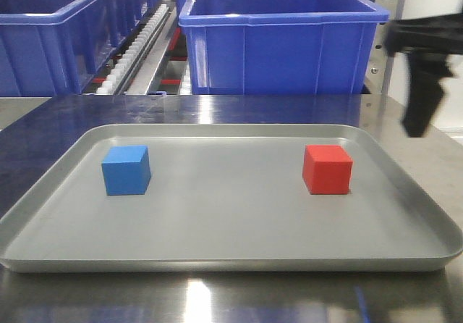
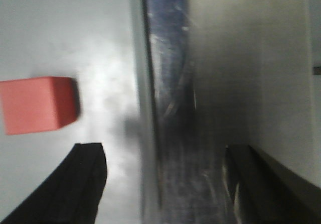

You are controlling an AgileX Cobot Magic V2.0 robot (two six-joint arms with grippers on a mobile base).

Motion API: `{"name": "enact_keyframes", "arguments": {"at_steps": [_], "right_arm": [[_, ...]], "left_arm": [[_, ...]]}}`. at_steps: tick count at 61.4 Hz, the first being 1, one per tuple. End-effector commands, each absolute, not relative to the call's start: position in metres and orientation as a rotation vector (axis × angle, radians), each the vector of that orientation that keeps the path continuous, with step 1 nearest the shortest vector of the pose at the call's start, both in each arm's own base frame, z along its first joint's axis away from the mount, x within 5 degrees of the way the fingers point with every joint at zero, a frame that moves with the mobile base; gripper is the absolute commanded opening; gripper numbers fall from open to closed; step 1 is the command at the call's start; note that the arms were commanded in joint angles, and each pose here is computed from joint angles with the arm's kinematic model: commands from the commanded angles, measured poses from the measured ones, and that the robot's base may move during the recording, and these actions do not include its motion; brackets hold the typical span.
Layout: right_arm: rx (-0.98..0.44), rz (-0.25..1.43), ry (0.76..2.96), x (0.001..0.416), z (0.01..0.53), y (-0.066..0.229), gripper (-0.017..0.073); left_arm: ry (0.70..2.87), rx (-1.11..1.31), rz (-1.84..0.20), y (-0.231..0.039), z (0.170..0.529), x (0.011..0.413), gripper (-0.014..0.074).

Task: Sort and place red and blue blocks on shelf
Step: 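Lower the open right gripper over the red cube and close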

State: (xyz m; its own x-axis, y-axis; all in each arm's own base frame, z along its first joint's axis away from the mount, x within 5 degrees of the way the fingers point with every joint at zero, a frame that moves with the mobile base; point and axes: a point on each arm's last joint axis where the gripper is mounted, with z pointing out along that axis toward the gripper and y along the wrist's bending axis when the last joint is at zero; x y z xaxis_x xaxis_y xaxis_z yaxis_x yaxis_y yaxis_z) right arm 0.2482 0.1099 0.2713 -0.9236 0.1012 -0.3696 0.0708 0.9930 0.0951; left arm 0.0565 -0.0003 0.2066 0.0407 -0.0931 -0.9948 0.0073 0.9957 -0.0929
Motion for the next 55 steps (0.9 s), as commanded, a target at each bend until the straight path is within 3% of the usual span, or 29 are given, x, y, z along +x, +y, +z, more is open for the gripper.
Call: {"name": "enact_keyframes", "arguments": {"at_steps": [1, 25, 55], "right_arm": [[0.091, 0.137, 2.703, 0.258, 0.293, 0.124, 0.0592], [-0.061, 0.146, 2.737, 0.285, 0.287, 0.182, 0.0592], [-0.057, 0.197, 2.771, 0.287, 0.258, 0.191, 0.0592]], "left_arm": [[1.466, -0.080, -0.084, 0.000, 0.206, 0.057, 0.0122], [1.466, -0.080, -0.084, 0.000, 0.206, 0.057, 0.0122], [1.466, -0.080, -0.084, 0.000, 0.206, 0.057, 0.0122]]}}
